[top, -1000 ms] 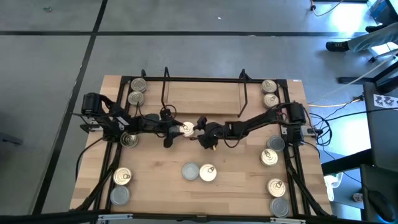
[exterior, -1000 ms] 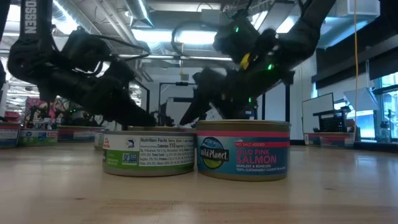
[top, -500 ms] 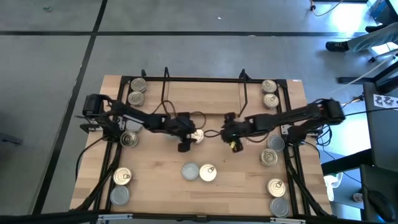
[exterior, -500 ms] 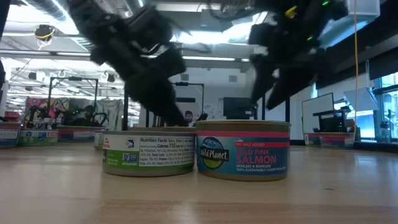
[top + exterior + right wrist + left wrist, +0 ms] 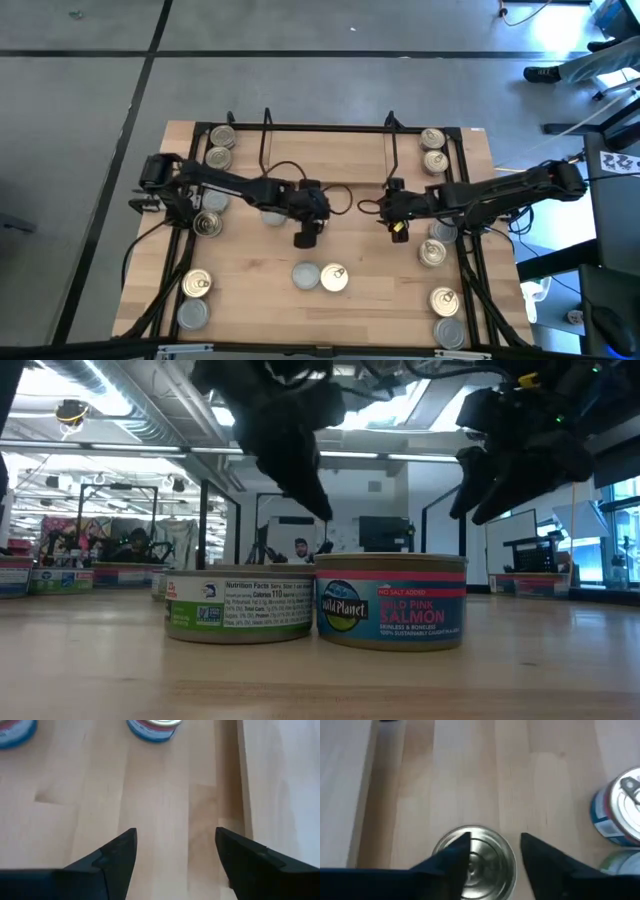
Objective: Stack canned seafood by type on shelf
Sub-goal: Put the blue pink tuna can on the shelf
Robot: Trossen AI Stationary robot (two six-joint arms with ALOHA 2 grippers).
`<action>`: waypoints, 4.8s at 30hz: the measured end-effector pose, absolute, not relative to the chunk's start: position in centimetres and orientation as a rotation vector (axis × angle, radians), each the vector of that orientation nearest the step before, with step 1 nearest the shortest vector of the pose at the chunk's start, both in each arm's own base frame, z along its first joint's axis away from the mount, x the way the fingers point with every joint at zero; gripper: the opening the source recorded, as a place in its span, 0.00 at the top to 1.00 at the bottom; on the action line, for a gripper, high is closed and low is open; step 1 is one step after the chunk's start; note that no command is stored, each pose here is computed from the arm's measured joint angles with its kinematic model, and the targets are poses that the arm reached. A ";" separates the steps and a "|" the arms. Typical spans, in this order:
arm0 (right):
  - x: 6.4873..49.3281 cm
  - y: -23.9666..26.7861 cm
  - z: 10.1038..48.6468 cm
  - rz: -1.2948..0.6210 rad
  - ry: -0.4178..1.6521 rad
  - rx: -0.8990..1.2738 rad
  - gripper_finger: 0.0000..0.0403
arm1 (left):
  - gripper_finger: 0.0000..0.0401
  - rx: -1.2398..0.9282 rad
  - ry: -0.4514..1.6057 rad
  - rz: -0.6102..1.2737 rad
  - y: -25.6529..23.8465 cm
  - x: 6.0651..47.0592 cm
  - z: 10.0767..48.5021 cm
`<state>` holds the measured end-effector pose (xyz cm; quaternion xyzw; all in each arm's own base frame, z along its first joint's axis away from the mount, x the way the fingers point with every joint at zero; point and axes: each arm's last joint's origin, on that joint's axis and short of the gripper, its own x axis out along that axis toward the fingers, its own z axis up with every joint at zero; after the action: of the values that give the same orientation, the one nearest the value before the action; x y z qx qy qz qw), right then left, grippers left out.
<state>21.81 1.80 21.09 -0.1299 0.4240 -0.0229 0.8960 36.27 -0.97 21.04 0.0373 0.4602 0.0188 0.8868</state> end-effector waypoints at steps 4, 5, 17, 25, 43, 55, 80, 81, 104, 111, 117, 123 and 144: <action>22.1 1.9 20.8 -0.023 0.843 -0.248 0.34 | 0.85 0.058 0.985 0.056 -0.6 34.4 19.8; 22.4 1.9 20.8 -0.024 0.822 -0.245 0.34 | 0.90 0.058 0.998 0.057 -0.6 33.9 18.9; 24.3 2.2 21.8 -0.019 0.627 -0.276 0.34 | 0.99 0.076 0.847 0.049 0.1 31.7 15.1; 26.9 2.5 19.8 -0.013 0.585 -0.291 0.34 | 0.99 0.036 0.725 0.057 1.0 29.7 12.6; 33.0 3.2 14.0 0.110 0.532 -0.722 0.34 | 1.00 -0.026 0.551 0.091 1.7 26.0 10.1; 35.8 3.3 12.5 0.130 0.634 -0.941 0.34 | 0.99 -0.048 0.504 0.101 1.8 25.1 9.8; 38.2 3.2 9.8 0.171 0.781 -1.227 0.34 | 0.99 -0.039 0.493 0.112 2.1 24.9 9.8; 38.2 3.2 9.7 0.173 0.779 -1.226 0.34 | 1.00 -0.039 0.495 0.114 2.1 24.7 9.7; 38.9 2.0 10.3 0.114 0.704 -1.218 0.34 | 0.99 -0.078 0.433 0.133 2.2 22.7 9.2; 39.5 1.5 9.9 0.095 0.728 -1.271 0.34 | 0.99 -0.070 0.433 0.133 2.2 22.7 9.2; 40.4 1.3 10.4 0.101 0.735 -1.268 0.35 | 0.99 -0.069 0.432 0.137 2.3 22.7 9.2; 40.5 1.3 10.4 0.129 0.733 -1.223 0.49 | 1.00 -0.069 0.428 0.139 2.3 22.7 9.2; 37.1 1.2 17.8 -0.072 0.840 -0.877 0.54 | 1.00 -0.109 0.298 0.128 2.1 22.4 13.0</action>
<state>37.11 1.18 17.82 -0.4119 0.3947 -0.0336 0.8206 22.39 2.09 12.96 -0.0542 0.1483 0.0639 0.9854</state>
